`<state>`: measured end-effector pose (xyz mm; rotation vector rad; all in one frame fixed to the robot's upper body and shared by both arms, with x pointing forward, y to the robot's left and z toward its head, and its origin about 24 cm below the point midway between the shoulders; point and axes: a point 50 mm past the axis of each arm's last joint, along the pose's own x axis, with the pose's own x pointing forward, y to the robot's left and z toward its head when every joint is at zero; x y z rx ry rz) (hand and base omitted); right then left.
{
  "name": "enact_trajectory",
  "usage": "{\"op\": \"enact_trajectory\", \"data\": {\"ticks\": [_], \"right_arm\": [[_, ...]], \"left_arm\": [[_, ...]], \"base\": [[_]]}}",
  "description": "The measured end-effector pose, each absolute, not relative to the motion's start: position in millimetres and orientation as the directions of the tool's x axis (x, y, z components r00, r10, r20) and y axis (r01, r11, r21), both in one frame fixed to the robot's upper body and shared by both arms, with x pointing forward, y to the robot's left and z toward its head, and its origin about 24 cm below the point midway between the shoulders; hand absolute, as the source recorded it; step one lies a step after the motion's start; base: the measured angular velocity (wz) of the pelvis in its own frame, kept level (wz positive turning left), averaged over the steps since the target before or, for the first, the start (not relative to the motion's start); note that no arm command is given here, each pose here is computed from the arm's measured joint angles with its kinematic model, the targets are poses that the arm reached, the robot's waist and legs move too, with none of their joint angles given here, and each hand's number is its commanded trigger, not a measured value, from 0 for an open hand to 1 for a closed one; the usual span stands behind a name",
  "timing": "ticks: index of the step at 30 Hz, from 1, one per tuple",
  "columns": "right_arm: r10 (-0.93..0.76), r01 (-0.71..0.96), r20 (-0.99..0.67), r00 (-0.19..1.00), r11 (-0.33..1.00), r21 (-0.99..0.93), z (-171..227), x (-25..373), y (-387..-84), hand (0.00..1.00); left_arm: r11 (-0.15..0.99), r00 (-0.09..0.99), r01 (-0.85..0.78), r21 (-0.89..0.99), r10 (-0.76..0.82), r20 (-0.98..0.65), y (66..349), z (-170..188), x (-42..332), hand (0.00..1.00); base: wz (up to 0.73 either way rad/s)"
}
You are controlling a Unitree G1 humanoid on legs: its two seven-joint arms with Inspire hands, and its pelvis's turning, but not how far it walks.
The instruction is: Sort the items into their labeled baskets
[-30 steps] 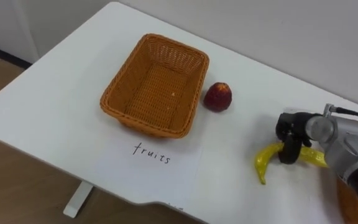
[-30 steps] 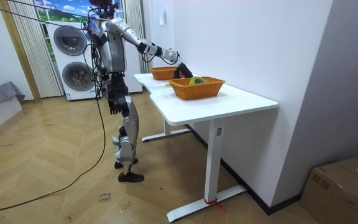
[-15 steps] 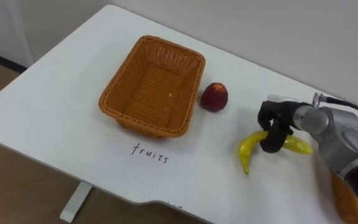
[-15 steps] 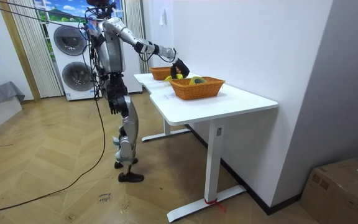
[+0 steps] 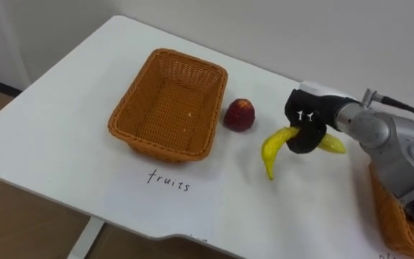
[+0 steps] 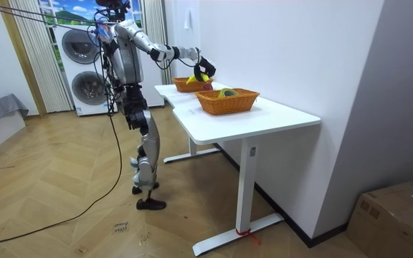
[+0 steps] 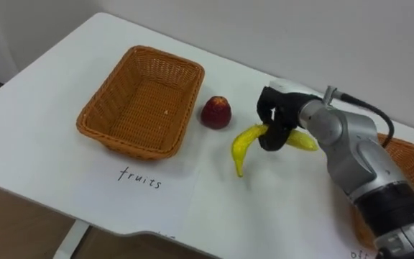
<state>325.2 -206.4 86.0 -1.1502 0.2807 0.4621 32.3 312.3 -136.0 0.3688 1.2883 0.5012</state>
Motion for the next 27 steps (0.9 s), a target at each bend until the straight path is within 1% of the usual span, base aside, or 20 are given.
{"op": "enact_trajectory", "data": {"ticks": [3,8,12,27], "right_arm": [[0.208,-0.459,-0.41,0.888,0.38,-0.803,93,326,-210,1.0],[0.208,-0.404,-0.348,0.914,0.397,-0.824,106,327,-211,1.0],[0.224,-0.393,-0.328,0.918,0.398,-0.829,111,327,-209,1.0],[0.234,-0.4,-0.33,0.915,0.406,-0.821,110,326,-208,1.0]], "left_arm": [[0.835,0.185,-0.164,0.526,0.55,-0.815,314,-136,29,0.0],[0.83,0.176,-0.192,0.524,0.555,-0.813,315,-135,26,0.0],[0.83,0.176,-0.193,0.523,0.554,-0.814,314,-136,26,0.0],[0.833,0.156,-0.183,0.522,0.549,-0.821,313,-137,16,0.0]], "base": [[-0.06],[0.0],[0.0],[-0.07]]}}
